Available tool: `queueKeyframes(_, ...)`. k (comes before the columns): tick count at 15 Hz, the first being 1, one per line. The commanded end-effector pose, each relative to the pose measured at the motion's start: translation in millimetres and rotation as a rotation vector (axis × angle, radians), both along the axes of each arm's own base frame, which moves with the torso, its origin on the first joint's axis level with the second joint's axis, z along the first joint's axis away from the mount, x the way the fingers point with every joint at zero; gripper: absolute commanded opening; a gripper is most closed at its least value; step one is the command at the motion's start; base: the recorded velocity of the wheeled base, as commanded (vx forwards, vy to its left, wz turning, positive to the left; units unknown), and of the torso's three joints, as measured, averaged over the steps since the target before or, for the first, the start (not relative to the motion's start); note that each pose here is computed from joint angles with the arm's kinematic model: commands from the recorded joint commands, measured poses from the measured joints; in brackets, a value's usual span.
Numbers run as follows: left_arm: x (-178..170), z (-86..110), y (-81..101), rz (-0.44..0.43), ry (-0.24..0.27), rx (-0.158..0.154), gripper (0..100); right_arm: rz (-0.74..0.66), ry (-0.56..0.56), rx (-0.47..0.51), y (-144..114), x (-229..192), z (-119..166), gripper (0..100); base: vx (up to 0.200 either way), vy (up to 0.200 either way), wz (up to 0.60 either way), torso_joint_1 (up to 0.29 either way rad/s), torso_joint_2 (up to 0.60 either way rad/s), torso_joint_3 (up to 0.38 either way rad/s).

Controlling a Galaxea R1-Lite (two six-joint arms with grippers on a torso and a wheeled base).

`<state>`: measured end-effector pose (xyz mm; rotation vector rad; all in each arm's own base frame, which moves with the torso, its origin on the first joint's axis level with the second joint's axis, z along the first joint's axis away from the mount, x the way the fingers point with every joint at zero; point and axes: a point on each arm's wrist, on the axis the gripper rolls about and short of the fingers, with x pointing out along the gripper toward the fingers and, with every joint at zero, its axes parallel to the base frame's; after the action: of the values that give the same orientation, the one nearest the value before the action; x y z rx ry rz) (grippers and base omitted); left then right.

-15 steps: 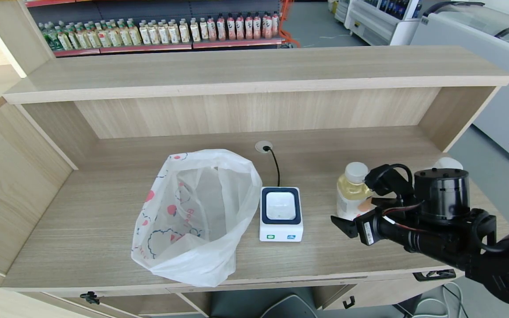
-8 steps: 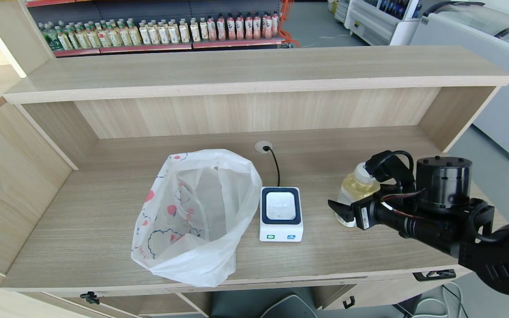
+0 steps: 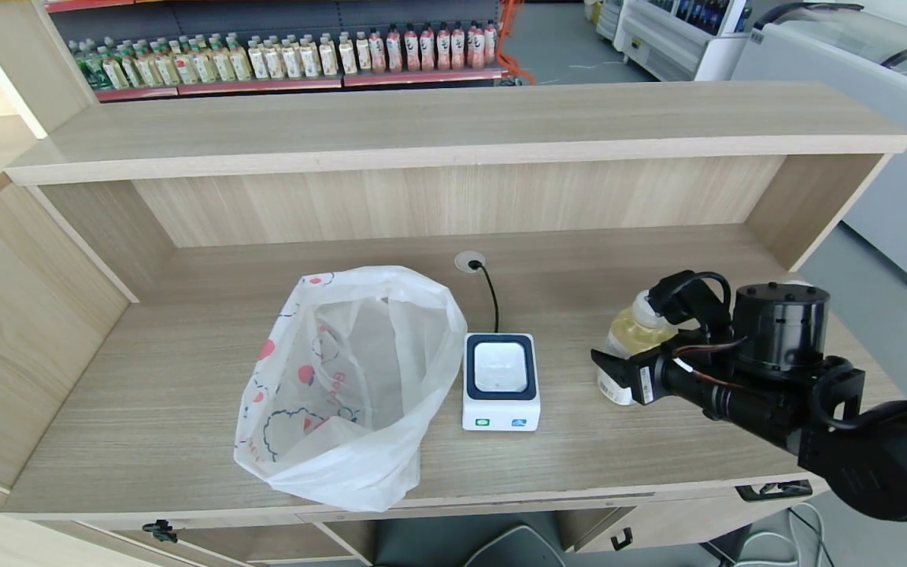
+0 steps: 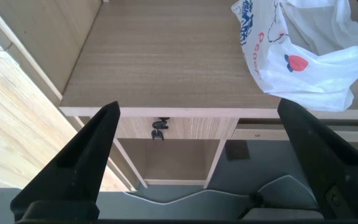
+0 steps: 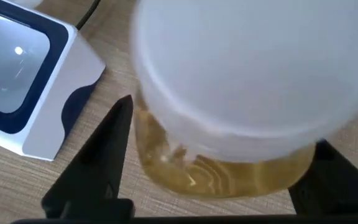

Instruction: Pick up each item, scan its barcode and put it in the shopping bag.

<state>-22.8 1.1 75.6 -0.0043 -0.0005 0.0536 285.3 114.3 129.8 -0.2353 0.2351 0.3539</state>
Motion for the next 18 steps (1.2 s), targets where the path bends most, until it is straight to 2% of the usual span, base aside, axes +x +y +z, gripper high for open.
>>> queueKeyframes(1, 0.0, 0.1, 0.0, 0.000, -0.001, 0.000, 100, -0.005, 0.016, -0.009, -0.4, 5.0, -8.0, 0, 0.000, 0.000, 0.00, 0.000, 0.00, 0.000)
queueKeyframes(8, 0.0, 0.1, 0.0, 0.000, -0.001, 0.000, 100, 0.020, -0.021, 0.018, -0.2, 9.9, -8.6, 0, 0.000, 0.000, 0.00, 0.000, 0.00, 0.000)
queueKeyframes(10, 0.0, 0.1, 0.0, 0.000, -0.001, 0.000, 100, 0.015, -0.044, 0.049, -1.4, 8.2, 1.2, 0, 0.000, 0.000, 0.00, 0.000, 0.00, 0.000)
queueKeyframes(12, 0.0, -0.1, 0.0, 0.000, 0.000, 0.000, 100, 0.042, -0.092, 0.155, -2.8, 3.1, 30.4, 0, 0.000, 0.000, 0.00, 0.000, 0.00, 0.000)
queueKeyframes(15, 0.0, 0.1, 0.0, 0.000, -0.001, 0.000, 100, 0.229, -0.039, 0.373, -12.5, -37.9, 89.7, 0, 0.000, 0.000, 0.00, 0.000, 0.00, 0.000)
queueKeyframes(17, 0.0, 0.1, 0.0, 0.000, -0.001, 0.000, 100, 0.341, -0.013, 0.460, -19.6, -63.4, 112.0, 0, 0.000, 0.000, 0.00, 0.000, 0.00, 0.000)
queueKeyframes(18, 0.0, 0.1, 0.0, 0.000, -0.001, 0.000, 100, 0.448, 0.011, 0.505, -27.6, -89.4, 130.8, 0, 0.000, 0.000, 0.00, 0.000, 0.00, 0.000)
